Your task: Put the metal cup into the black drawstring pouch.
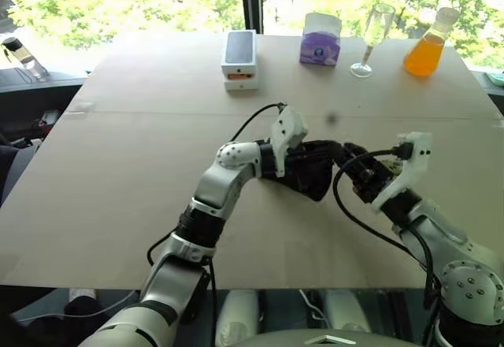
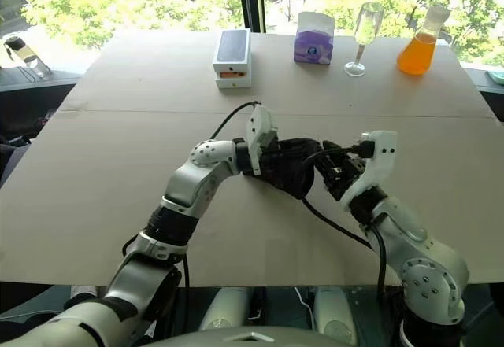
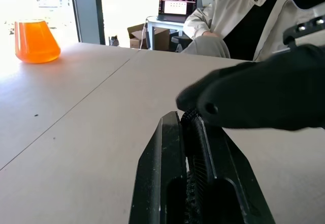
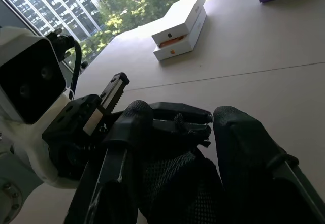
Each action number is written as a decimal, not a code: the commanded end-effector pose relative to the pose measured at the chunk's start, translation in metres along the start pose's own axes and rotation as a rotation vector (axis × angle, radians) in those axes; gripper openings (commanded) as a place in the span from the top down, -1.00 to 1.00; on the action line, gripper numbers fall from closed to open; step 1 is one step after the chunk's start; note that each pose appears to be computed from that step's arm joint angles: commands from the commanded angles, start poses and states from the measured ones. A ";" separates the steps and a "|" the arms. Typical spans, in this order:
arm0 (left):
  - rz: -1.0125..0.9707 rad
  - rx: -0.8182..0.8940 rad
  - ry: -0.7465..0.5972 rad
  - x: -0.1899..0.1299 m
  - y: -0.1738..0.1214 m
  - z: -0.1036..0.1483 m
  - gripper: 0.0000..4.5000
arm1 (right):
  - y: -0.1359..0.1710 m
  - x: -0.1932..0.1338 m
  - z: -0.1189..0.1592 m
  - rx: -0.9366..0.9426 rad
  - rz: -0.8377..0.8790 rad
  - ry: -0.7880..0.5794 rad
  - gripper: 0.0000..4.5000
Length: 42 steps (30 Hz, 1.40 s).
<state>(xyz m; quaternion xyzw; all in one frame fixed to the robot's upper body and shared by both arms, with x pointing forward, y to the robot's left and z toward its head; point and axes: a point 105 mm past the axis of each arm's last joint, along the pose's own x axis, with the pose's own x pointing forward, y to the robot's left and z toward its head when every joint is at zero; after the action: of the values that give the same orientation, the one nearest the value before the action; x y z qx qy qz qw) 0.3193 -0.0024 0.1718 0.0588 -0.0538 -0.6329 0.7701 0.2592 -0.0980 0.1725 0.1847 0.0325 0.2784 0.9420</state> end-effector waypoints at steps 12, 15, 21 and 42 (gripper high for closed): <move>-0.010 0.034 -0.038 -0.002 0.000 0.016 1.00 | -0.018 -0.010 0.014 -0.863 0.032 0.103 0.05; -0.019 0.039 -0.035 -0.001 -0.002 0.015 1.00 | -0.023 -0.010 0.028 -0.904 0.024 0.085 0.05; -0.021 0.039 -0.036 0.000 -0.003 0.015 1.00 | -0.023 -0.003 0.036 -0.812 0.018 0.016 0.05; -0.021 0.035 -0.040 0.001 -0.004 0.015 1.00 | -0.014 0.003 0.021 -0.206 0.020 -0.062 0.05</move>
<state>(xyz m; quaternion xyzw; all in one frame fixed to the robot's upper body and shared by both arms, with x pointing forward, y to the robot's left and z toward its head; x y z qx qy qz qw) 0.3196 0.0001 0.1699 0.0572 -0.0458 -0.6331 0.7706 0.2757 -0.1128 0.1773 0.0744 -0.0118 0.2858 0.9553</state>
